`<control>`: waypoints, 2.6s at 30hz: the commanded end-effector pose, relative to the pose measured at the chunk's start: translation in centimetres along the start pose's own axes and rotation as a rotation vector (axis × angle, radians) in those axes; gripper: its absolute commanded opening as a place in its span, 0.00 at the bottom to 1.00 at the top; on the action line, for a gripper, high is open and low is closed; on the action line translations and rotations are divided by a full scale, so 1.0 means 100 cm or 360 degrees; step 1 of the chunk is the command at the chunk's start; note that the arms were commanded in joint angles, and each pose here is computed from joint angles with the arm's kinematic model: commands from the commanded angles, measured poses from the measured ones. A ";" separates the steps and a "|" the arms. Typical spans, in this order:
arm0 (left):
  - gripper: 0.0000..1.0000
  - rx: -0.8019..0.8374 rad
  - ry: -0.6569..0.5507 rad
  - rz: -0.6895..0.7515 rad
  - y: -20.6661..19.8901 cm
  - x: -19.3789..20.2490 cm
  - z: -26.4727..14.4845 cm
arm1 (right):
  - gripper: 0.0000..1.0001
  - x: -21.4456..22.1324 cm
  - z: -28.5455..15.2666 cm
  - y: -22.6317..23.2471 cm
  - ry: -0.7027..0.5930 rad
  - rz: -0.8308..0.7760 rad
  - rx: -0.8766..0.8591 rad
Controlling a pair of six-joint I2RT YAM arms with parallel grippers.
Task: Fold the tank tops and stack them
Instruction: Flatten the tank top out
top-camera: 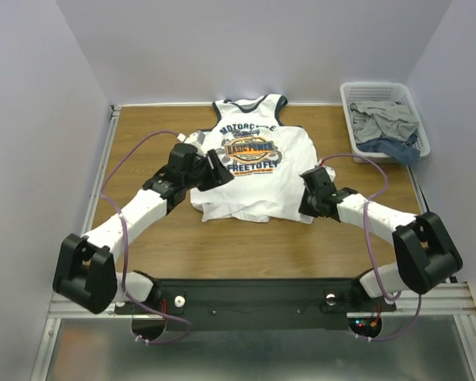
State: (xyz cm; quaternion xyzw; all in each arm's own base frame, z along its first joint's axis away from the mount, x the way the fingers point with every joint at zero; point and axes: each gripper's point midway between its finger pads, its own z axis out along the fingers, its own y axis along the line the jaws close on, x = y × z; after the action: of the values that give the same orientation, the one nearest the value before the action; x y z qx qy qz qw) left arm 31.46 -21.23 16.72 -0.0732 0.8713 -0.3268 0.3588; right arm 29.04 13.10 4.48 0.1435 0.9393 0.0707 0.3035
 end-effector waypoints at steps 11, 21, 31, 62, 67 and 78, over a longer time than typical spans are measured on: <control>0.54 0.0356 0.0311 0.0221 -0.110 0.057 0.099 | 0.41 -0.031 -0.004 0.028 -0.0190 0.0043 -0.0093; 0.51 0.0178 0.0380 0.0391 -0.104 0.083 0.131 | 0.54 -0.041 -0.036 0.005 -0.0292 0.0085 0.0002; 0.52 -0.0128 0.0343 0.0886 -0.072 0.078 0.134 | 0.57 -0.021 -0.043 -0.025 -0.0265 0.0124 0.0109; 0.52 0.0097 0.0601 0.0991 -0.065 0.128 0.137 | 0.52 -0.011 -0.016 -0.023 -0.0124 0.0110 0.0123; 0.51 0.0079 0.0596 0.0984 -0.062 0.127 0.138 | 0.39 -0.006 -0.011 -0.022 -0.0100 0.0135 0.0118; 0.50 0.0087 0.0592 0.0968 -0.063 0.128 0.135 | 0.34 0.008 0.001 -0.027 -0.0072 0.0175 0.0124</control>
State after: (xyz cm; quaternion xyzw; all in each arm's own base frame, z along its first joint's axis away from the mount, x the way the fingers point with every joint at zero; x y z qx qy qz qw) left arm 30.70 -37.22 5.38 0.2589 0.9008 -0.2238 0.2673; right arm 27.08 10.58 3.39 0.1933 0.9332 0.0348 0.3010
